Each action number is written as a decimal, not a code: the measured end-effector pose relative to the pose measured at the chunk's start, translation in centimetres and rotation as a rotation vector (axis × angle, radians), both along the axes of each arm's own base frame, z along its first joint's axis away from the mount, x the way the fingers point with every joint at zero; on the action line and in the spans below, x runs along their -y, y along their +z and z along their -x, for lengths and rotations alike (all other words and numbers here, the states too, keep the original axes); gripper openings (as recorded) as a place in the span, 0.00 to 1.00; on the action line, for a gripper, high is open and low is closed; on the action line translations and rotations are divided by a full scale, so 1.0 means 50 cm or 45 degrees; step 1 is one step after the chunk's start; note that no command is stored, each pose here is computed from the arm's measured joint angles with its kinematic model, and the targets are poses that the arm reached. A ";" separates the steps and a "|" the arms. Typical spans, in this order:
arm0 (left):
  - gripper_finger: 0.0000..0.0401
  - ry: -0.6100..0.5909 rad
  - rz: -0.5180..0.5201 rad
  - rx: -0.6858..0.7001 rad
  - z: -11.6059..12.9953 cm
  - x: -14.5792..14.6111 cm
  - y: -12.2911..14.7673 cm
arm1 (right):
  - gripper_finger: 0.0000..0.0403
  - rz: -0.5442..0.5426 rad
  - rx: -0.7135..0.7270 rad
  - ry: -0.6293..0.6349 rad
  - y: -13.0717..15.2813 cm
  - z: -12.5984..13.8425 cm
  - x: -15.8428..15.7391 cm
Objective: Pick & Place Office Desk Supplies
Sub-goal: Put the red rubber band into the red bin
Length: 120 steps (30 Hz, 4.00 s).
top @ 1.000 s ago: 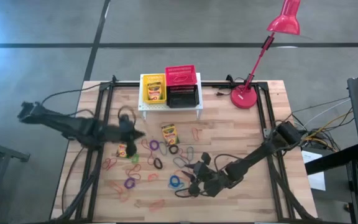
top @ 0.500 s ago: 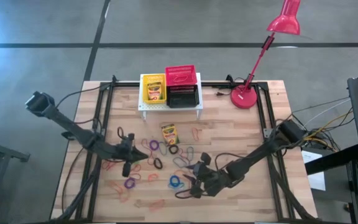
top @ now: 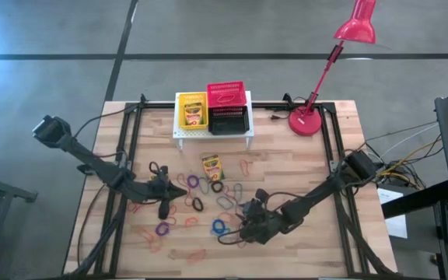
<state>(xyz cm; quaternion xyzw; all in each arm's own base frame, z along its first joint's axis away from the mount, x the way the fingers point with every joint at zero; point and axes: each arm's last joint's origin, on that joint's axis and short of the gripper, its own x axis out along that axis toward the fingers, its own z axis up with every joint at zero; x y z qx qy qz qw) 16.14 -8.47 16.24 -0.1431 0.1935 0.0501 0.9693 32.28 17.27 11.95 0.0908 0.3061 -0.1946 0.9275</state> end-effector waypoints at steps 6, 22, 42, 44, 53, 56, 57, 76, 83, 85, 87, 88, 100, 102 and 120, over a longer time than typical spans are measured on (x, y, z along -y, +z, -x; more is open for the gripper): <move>0.02 0.000 -0.002 -0.004 -0.002 0.001 -0.003 | 0.36 -0.001 -0.066 0.052 -0.022 0.001 -0.001; 0.04 0.014 0.008 0.025 -0.004 0.001 0.002 | 0.06 0.025 -0.219 0.075 -0.040 0.015 0.005; 0.25 0.111 -0.171 0.053 -0.004 -0.006 0.004 | 0.02 0.196 0.077 -0.045 0.159 0.048 0.047; 0.25 0.128 -0.218 0.055 -0.003 -0.007 0.004 | 0.02 0.214 0.111 -0.044 0.183 0.048 0.059; 0.25 0.257 -0.627 0.030 -0.004 -0.024 0.010 | 0.02 0.422 0.267 -0.044 0.285 0.030 0.141; 0.25 0.334 -0.802 -0.002 -0.008 -0.036 0.019 | 0.02 0.542 0.324 -0.053 0.319 0.019 0.177; 0.25 0.357 -0.853 -0.015 -0.011 -0.040 0.024 | 0.02 0.583 0.349 -0.062 0.330 0.015 0.189; 0.24 0.445 -1.035 0.022 -0.077 -0.121 0.163 | 0.02 0.719 0.569 0.009 0.524 -0.030 0.597; 0.24 0.450 -1.049 0.032 -0.062 -0.125 0.211 | 0.02 0.703 0.248 -0.064 0.505 -0.065 0.715; 0.24 0.458 -1.041 0.014 -0.050 -0.128 0.218 | 0.02 0.702 0.185 -0.062 0.494 -0.074 0.735; 0.24 0.472 -1.012 0.032 -0.036 -0.132 0.230 | 0.02 0.706 0.130 -0.060 0.484 -0.081 0.752; 0.24 0.479 -1.002 0.039 -0.028 -0.134 0.234 | 0.02 0.711 0.107 -0.056 0.482 -0.084 0.758; 0.24 0.597 -0.915 0.189 0.049 -0.162 0.284 | 0.02 0.743 -0.041 -0.010 0.470 -0.080 0.778; 0.24 0.593 -0.929 0.157 0.051 -0.164 0.278 | 0.02 0.736 -0.063 0.003 0.466 -0.081 0.775; 0.24 0.573 -0.910 0.063 0.048 -0.166 0.252 | 0.02 0.759 -0.065 -0.040 0.501 -0.068 0.727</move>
